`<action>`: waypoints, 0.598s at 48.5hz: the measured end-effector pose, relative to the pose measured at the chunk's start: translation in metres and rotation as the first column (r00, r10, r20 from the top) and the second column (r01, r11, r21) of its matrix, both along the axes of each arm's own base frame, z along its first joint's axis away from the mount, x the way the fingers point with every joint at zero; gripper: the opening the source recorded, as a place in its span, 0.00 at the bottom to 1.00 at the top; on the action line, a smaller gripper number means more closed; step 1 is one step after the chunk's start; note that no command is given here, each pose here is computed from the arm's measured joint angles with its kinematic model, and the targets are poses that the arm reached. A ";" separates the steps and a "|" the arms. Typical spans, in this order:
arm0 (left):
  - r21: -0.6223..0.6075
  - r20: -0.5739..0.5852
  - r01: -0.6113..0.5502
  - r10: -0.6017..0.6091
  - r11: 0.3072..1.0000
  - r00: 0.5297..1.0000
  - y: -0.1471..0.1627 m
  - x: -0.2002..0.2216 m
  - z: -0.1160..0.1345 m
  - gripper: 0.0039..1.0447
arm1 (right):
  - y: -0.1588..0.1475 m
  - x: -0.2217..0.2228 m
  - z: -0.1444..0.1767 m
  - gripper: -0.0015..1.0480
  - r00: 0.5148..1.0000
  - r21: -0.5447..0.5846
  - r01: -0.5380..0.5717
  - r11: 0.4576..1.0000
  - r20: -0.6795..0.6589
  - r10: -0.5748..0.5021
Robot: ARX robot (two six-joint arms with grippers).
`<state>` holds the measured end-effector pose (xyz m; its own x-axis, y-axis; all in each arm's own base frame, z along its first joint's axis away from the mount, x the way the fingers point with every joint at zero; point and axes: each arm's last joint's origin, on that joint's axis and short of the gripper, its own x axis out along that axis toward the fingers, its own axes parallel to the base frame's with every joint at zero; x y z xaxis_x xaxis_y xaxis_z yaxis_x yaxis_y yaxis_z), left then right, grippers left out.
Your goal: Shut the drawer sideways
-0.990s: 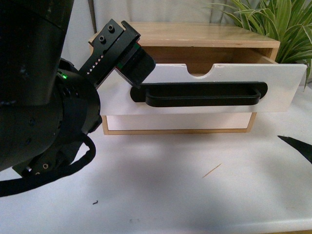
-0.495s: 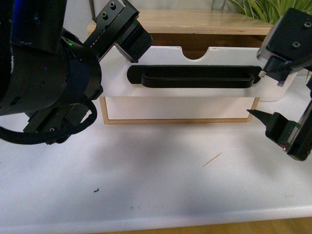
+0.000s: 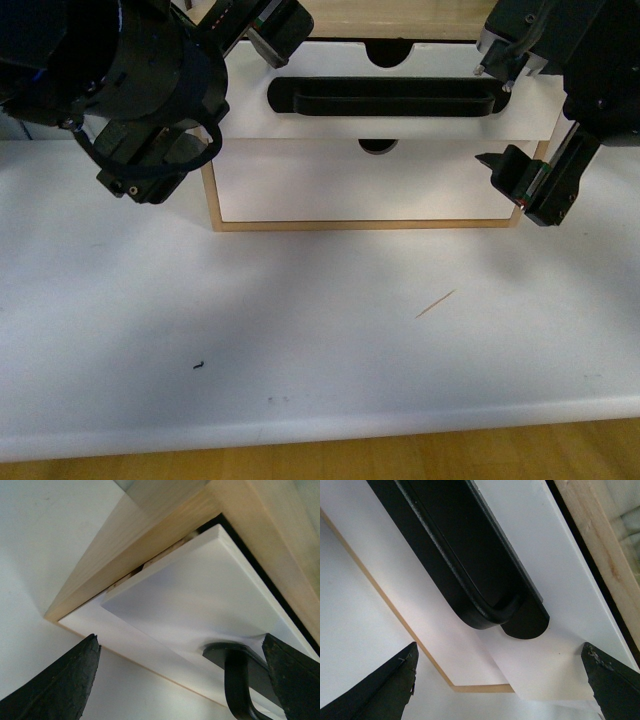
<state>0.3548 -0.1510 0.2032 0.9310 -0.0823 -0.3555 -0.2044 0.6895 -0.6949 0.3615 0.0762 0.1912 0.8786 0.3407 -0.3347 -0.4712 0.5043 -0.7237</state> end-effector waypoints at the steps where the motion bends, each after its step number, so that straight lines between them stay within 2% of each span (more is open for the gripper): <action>1: -0.001 0.002 0.001 -0.001 1.000 1.000 0.000 0.003 0.001 0.95 | 0.001 0.003 0.000 0.91 1.000 0.000 0.001 1.000 -0.001 -0.001; 10: 0.007 0.003 0.010 -0.010 1.000 1.000 0.000 0.018 0.002 0.95 | 0.006 0.019 -0.002 0.91 1.000 0.017 0.020 1.000 -0.012 -0.020; 29: 0.026 -0.006 0.010 -0.010 1.000 1.000 0.001 0.019 0.000 0.95 | 0.009 0.016 -0.005 0.91 0.999 0.051 0.031 0.998 -0.032 -0.029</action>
<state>0.3741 -0.1503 0.2034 0.9282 -0.0824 -0.3628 -0.2009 0.7096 -0.6753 0.3780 0.0849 0.1864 0.8780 0.3315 -0.3452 -0.4773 0.5547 -0.6815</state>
